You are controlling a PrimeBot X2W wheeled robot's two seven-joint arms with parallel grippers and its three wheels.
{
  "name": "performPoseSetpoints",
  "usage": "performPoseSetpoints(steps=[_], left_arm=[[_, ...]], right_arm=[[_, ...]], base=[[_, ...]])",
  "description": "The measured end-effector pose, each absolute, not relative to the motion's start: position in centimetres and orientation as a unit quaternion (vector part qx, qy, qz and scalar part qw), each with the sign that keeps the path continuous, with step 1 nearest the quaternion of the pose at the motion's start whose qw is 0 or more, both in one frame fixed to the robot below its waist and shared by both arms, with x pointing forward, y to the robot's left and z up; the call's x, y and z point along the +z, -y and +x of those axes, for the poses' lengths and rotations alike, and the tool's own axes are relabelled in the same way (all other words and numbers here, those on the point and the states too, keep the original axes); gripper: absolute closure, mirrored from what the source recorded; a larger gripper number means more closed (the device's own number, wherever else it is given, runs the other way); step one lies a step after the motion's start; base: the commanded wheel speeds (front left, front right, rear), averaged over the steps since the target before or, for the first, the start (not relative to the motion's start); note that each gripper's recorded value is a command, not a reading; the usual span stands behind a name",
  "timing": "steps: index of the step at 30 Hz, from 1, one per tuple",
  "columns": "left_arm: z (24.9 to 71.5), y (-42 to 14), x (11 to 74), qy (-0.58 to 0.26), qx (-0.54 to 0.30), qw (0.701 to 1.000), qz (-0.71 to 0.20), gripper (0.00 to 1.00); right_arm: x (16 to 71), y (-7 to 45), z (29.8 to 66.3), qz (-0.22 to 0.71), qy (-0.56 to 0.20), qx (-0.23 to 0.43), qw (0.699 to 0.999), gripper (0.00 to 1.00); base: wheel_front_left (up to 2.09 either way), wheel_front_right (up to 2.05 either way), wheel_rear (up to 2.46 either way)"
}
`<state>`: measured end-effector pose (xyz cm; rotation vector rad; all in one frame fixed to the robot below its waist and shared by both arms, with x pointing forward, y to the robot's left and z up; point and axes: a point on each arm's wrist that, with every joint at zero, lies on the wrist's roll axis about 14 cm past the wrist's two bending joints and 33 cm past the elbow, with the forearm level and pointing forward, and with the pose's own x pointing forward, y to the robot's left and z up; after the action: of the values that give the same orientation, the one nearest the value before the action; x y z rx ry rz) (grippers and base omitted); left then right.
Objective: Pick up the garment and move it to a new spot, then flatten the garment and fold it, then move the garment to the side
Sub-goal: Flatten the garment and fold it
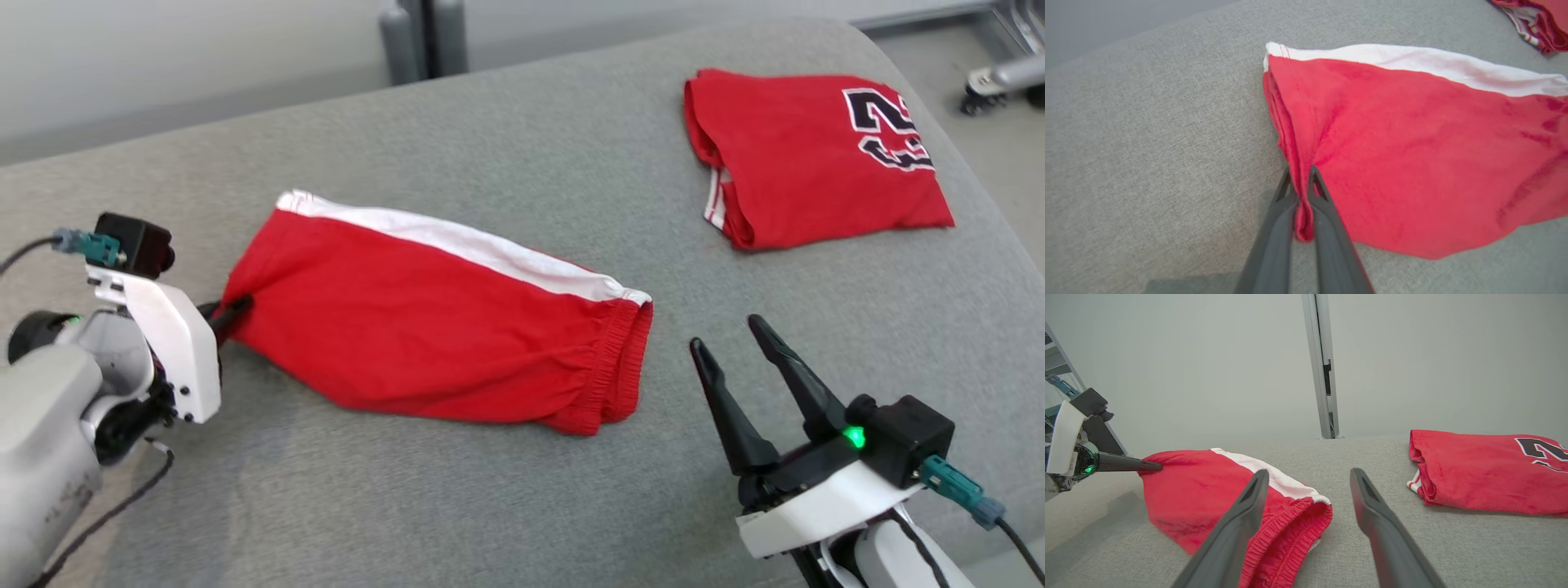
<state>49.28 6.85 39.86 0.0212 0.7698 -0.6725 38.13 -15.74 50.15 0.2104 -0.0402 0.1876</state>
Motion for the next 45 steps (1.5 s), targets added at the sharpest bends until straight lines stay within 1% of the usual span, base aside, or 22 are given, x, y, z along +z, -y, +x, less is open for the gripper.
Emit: performPoseSetpoints(steps=[6, 10, 14, 19, 24, 35, 36, 37, 38, 43, 45], left_arm=[[46.9, -8.6, 41.2, -0.335, -0.297, 0.893, -0.038, 1.00], [44.5, -9.5, 40.8, -0.327, -0.282, 0.900, -0.059, 1.00], [43.1, -10.3, 40.5, -0.319, -0.262, 0.907, -0.076, 1.00], [40.6, -10.8, 39.3, -0.325, -0.244, 0.908, -0.102, 1.00], [39.1, -11.0, 38.4, -0.329, -0.228, 0.908, -0.121, 1.00], [37.3, -11.0, 38.3, -0.325, -0.211, 0.911, -0.142, 1.00], [37.0, -10.9, 38.2, -0.325, -0.210, 0.911, -0.144, 0.86], [37.1, -10.9, 38.5, -0.314, -0.208, 0.915, -0.145, 0.36], [37.4, -11.1, 38.9, -0.301, -0.204, 0.920, -0.145, 0.00], [38.8, -12.1, 40.8, -0.241, -0.177, 0.943, -0.143, 0.00], [40.6, -13.7, 42.9, -0.197, -0.148, 0.959, -0.138, 0.00]], right_arm=[[50.4, 15.3, 37.6, 0.114, 0.025, 0.098, 0.988, 0.00], [50.1, 14.9, 37.3, 0.119, 0.022, 0.100, 0.988, 0.00], [49.8, 14.5, 37.2, 0.120, 0.017, 0.105, 0.987, 0.00], [49.5, 14.1, 37.3, 0.118, 0.013, 0.112, 0.987, 0.00], [49.2, 13.5, 37.5, 0.117, 0.008, 0.122, 0.986, 0.00], [49.7, 13.1, 37.4, 0.112, 0.015, 0.130, 0.985, 0.00], [49.7, 13.0, 37.4, 0.112, 0.016, 0.131, 0.985, 0.00], [49.7, 12.9, 37.3, 0.112, 0.016, 0.133, 0.985, 0.00], [49.8, 12.8, 37.3, 0.113, 0.016, 0.134, 0.984, 0.00], [50.2, 12.7, 37.3, 0.110, 0.023, 0.137, 0.984, 0.00], [50.7, 13.0, 37.5, 0.107, 0.030, 0.134, 0.985, 0.00]], base=[[0.00, 0.00, 0.00], [0.00, 0.00, 0.00], [0.00, 0.00, 0.00], [0.00, 0.00, 0.00], [0.00, 0.00, 0.00], [0.00, 0.00, 0.00], [0.00, 0.00, 0.00], [0.00, 0.00, 0.00], [0.00, 0.00, 0.00], [0.00, 0.00, 0.00], [0.00, 0.00, 0.00]])
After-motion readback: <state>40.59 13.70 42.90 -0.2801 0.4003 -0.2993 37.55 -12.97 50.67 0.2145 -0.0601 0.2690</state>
